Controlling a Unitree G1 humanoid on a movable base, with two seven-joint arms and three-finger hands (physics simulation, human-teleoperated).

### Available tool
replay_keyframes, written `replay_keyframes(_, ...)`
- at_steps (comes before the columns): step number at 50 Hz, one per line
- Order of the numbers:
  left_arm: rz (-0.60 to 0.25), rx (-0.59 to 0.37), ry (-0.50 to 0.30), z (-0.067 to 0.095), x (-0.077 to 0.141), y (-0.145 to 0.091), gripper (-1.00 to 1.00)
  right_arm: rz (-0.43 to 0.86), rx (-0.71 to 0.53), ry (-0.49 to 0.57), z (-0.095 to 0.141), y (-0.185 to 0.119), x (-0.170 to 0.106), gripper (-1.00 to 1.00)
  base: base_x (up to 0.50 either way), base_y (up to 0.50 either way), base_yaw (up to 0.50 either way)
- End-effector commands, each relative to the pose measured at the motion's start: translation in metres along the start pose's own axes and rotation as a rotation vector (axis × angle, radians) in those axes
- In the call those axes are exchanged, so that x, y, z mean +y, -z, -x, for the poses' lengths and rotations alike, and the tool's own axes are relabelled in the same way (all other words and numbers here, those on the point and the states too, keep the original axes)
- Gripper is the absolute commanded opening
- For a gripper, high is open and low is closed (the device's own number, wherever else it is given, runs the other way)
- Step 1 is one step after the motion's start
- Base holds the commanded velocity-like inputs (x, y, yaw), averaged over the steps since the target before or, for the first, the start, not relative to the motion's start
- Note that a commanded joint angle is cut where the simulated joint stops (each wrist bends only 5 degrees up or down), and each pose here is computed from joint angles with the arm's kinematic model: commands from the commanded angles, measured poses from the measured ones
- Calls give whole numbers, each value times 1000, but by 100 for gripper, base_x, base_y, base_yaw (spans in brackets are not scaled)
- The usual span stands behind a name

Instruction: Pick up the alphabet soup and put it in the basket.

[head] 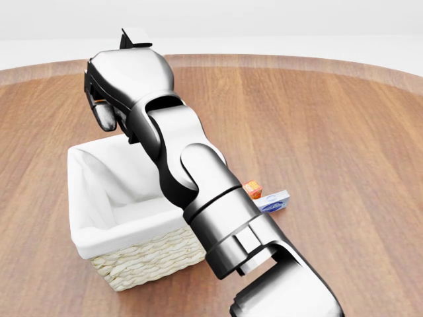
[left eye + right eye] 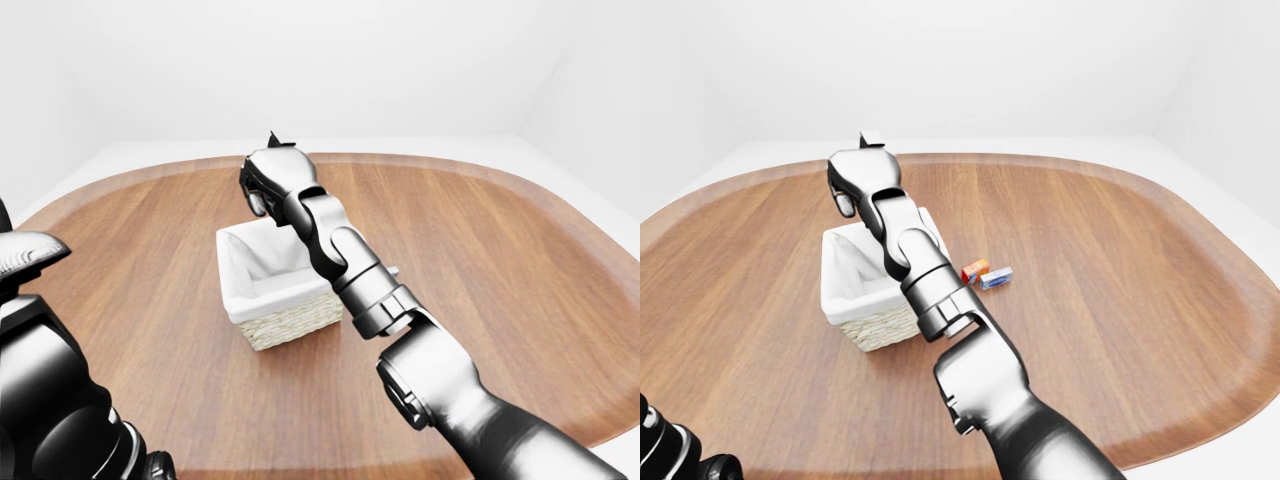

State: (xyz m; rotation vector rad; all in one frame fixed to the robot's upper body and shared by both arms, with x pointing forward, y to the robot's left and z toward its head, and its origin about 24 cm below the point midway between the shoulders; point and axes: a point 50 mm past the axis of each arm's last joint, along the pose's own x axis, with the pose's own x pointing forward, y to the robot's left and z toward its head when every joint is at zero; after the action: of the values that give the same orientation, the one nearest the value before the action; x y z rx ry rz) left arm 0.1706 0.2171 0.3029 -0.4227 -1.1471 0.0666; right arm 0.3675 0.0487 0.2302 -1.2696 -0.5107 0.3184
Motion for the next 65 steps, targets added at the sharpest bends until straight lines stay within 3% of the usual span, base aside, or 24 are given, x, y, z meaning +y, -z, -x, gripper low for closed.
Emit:
replay_keyframes(1,24,28,-28,-2,3,3,100,5,31,40,-6,6,5,-94,0,0,0)
replay_keyframes(5,26,32,-29,-2,3,3,100,5,31,40,-6,6,5,-94,0,0,0)
replay_keyframes(7,34,34,-32,-2,3,3,100,8,76,7,-1,19,26,-95,0,0,0)
replay_keyframes(20,16,42,-25,-1,3,5,100,29,81,-65,3,16,52,-95,0,0,0)
replay_keyframes(44,22,40,-12,0,1,3,100,26,82,-103,12,9,82,-95,0,0,0)
replay_keyframes(65,29,38,-11,0,0,2,100,30,101,-113,16,17,90,-94,0,0,0)
